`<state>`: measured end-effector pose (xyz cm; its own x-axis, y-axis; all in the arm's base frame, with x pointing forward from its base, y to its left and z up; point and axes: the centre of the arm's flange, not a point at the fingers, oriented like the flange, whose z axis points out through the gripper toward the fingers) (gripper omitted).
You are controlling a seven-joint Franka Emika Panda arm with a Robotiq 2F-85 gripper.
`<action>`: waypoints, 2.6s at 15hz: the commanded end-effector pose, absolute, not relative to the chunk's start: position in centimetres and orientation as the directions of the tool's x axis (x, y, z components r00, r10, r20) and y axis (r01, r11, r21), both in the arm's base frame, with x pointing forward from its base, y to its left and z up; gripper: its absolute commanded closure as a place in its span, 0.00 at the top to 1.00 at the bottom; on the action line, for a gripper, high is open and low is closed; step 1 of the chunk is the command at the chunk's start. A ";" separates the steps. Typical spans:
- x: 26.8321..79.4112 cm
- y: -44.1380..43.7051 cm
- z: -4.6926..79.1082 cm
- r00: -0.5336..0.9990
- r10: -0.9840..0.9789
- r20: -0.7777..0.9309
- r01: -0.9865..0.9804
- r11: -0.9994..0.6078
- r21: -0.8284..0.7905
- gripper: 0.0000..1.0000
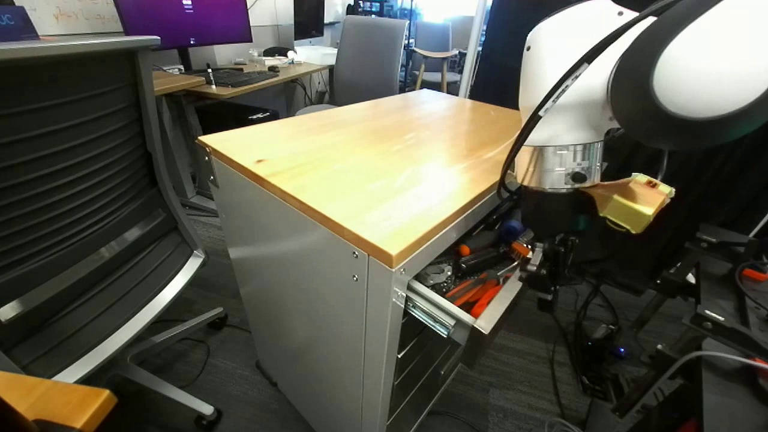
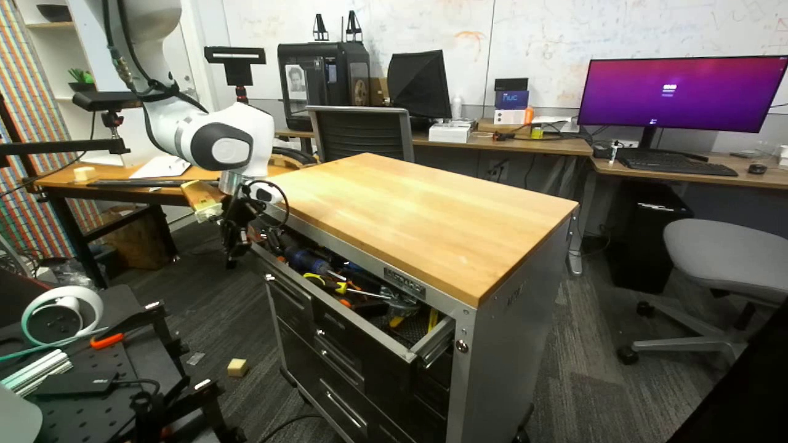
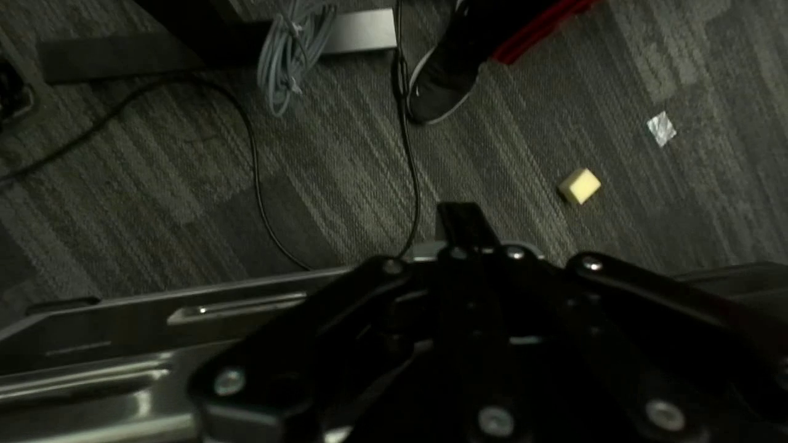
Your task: Put the screwdriver in the drawer then close it
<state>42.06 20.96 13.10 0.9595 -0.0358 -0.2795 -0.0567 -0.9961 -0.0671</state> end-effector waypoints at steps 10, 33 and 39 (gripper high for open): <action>40.7 21.8 7.3 0.937 -0.121 0.328 -0.102 -0.992 -0.074 0.03; 47.9 29.2 7.6 0.930 -0.079 0.360 -0.133 -0.983 0.127 0.02; 45.1 28.7 10.5 0.998 -0.047 0.048 -0.056 -0.977 0.205 0.36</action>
